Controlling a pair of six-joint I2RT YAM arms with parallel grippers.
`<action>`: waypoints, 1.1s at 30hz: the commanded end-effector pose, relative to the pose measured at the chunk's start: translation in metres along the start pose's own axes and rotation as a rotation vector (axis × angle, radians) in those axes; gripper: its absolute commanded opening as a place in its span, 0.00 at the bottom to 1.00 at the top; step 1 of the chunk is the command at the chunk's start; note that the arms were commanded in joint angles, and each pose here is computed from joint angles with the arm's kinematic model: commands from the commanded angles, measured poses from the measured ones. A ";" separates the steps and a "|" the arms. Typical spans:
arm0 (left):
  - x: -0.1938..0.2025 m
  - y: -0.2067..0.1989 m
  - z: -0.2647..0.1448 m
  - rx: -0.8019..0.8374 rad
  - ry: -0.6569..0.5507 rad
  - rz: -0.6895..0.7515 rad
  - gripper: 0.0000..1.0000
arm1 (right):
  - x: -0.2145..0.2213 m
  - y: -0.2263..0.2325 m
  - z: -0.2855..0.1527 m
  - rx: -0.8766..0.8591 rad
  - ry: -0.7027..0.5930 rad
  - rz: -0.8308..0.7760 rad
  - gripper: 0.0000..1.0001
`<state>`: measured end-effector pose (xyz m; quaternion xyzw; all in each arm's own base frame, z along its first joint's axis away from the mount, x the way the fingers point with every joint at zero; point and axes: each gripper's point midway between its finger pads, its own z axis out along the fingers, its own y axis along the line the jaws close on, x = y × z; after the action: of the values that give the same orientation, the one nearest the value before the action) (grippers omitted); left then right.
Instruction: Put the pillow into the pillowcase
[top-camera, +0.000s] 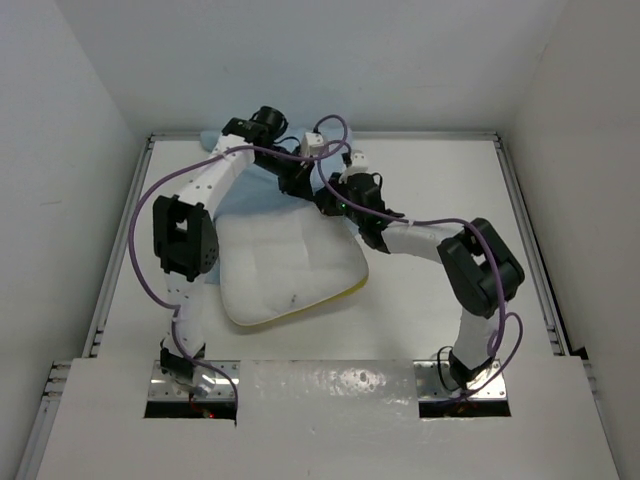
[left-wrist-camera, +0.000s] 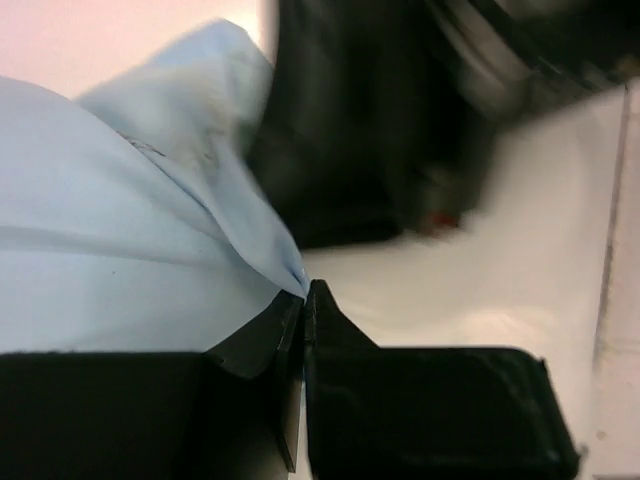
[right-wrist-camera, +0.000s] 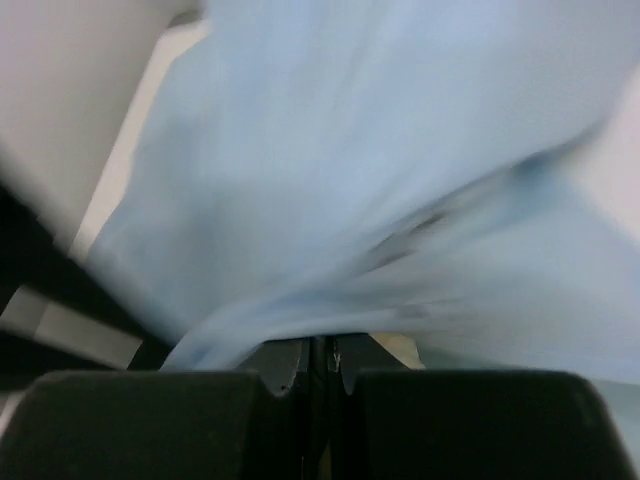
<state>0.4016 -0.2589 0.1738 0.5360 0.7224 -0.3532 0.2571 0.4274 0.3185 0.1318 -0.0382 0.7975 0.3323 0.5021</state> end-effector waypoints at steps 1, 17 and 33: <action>0.005 -0.084 0.008 0.260 -0.006 -0.071 0.00 | -0.133 -0.066 -0.013 0.339 -0.622 0.280 0.00; 0.058 0.046 -0.133 -0.426 -0.083 -0.510 1.00 | -0.091 -0.092 -0.043 0.536 -0.080 -0.249 0.99; 0.257 0.072 -0.100 -0.635 0.115 -0.888 0.93 | 0.097 0.094 -0.015 0.169 0.386 -0.520 0.99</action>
<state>0.3684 -0.0245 0.0257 0.1033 0.9683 -0.1752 0.1449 0.3387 0.4079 0.1279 -0.2401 0.8525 0.1440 0.4415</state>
